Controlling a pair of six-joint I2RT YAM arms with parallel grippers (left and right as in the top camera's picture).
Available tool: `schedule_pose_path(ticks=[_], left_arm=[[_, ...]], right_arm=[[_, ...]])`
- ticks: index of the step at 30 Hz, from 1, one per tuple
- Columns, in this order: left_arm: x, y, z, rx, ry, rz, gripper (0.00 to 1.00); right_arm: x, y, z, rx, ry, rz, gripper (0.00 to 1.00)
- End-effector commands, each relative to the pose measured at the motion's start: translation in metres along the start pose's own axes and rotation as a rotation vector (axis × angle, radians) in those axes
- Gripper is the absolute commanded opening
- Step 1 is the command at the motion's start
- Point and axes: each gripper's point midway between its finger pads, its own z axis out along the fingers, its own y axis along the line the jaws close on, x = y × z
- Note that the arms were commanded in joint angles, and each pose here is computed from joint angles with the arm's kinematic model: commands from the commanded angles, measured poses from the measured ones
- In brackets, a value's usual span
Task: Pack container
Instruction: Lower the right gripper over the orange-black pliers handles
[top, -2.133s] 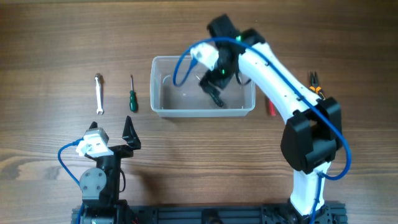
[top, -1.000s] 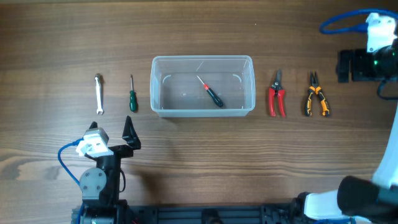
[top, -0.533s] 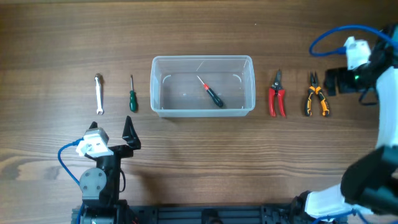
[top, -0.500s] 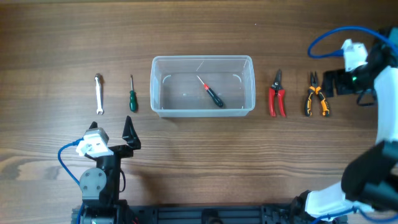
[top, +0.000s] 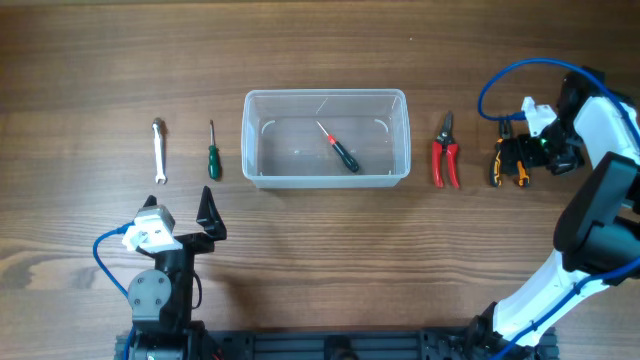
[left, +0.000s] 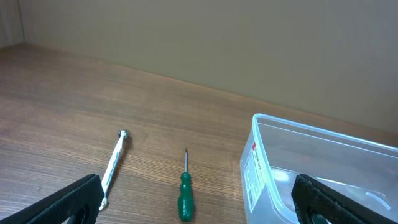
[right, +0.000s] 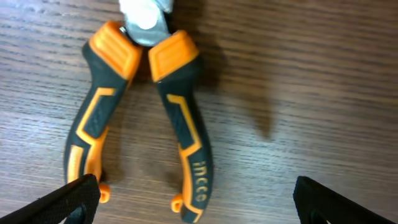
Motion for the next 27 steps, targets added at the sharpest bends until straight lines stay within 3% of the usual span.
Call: schedule_pose_path(ticks=[1, 9, 27], left_arm=[[0.0, 0.001, 0.0, 0.0, -0.007, -0.006, 1.0], [0.0, 0.001, 0.0, 0.0, -0.007, -0.006, 1.0], [0.0, 0.001, 0.0, 0.0, -0.007, -0.006, 1.0]], right_arm=[[0.006, -0.012, 0.003, 0.01, 0.007, -0.017, 1.0], [0.001, -0.012, 0.002, -0.062, -0.059, -0.007, 1.0], [-0.01, -0.016, 0.005, -0.038, -0.098, -0.033, 1.0]])
